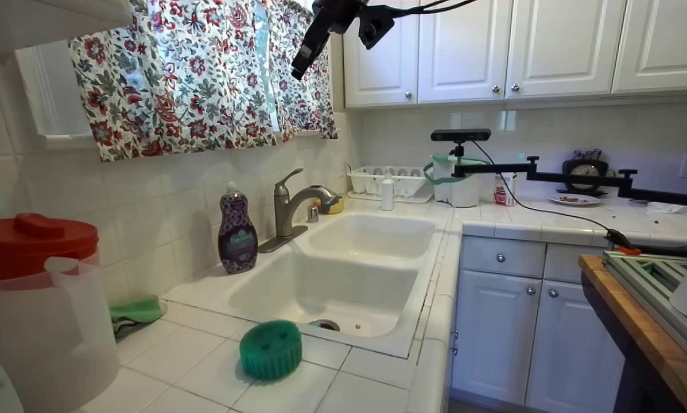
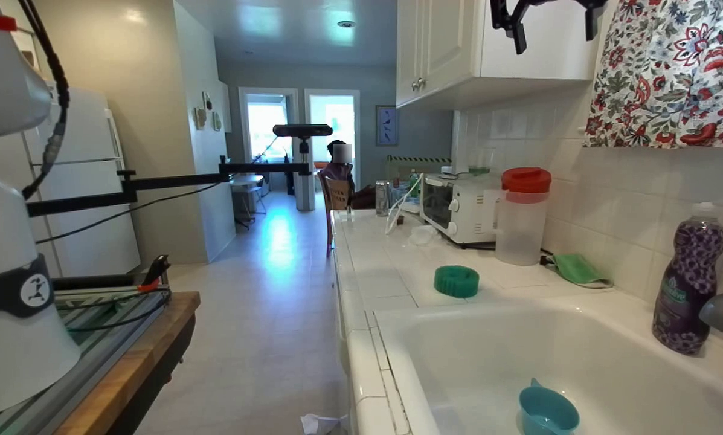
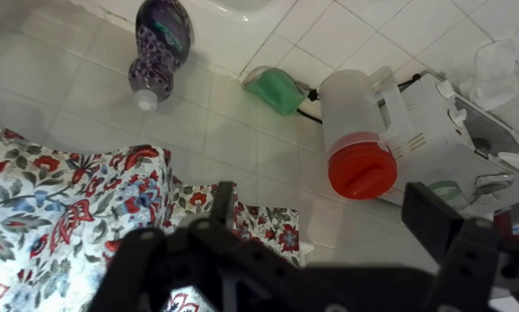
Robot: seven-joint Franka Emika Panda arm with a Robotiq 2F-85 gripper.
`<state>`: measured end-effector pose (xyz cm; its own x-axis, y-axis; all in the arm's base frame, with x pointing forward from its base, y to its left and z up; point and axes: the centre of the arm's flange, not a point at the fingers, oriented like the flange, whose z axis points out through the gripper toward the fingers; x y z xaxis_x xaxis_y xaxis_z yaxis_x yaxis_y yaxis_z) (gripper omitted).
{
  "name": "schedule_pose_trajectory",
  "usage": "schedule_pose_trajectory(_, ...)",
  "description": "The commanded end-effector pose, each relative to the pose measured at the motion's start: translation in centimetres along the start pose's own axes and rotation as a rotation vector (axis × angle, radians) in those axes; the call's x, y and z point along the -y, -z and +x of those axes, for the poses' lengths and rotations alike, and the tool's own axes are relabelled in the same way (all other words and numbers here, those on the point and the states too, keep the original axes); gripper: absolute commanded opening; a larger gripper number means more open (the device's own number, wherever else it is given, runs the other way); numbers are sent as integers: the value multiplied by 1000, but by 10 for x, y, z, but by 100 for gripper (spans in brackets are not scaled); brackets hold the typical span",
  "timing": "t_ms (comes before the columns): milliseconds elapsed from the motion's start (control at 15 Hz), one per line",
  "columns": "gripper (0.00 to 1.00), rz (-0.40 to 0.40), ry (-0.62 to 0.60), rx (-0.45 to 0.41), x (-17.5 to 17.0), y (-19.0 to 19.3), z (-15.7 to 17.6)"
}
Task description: Remove the red lid from the clear jug.
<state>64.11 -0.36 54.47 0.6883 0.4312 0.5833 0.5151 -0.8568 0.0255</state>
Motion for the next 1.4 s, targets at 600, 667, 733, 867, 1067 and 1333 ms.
schedule_pose_trajectory(600, 100, 198, 82, 66, -56, -44, -18)
schedule_pose_trajectory(667, 100, 220, 105, 60, -58, -58, -18)
schedule_pose_trajectory(733, 100, 247, 136, 52, -57, -74, -17)
schedule_pose_trajectory(867, 100, 297, 188, 36, -46, -105, -10)
schedule_pose_trajectory(1067, 100, 376, 281, 26, -34, -147, 13)
schedule_pose_trajectory(1333, 100, 439, 319, -9, -22, -181, 46)
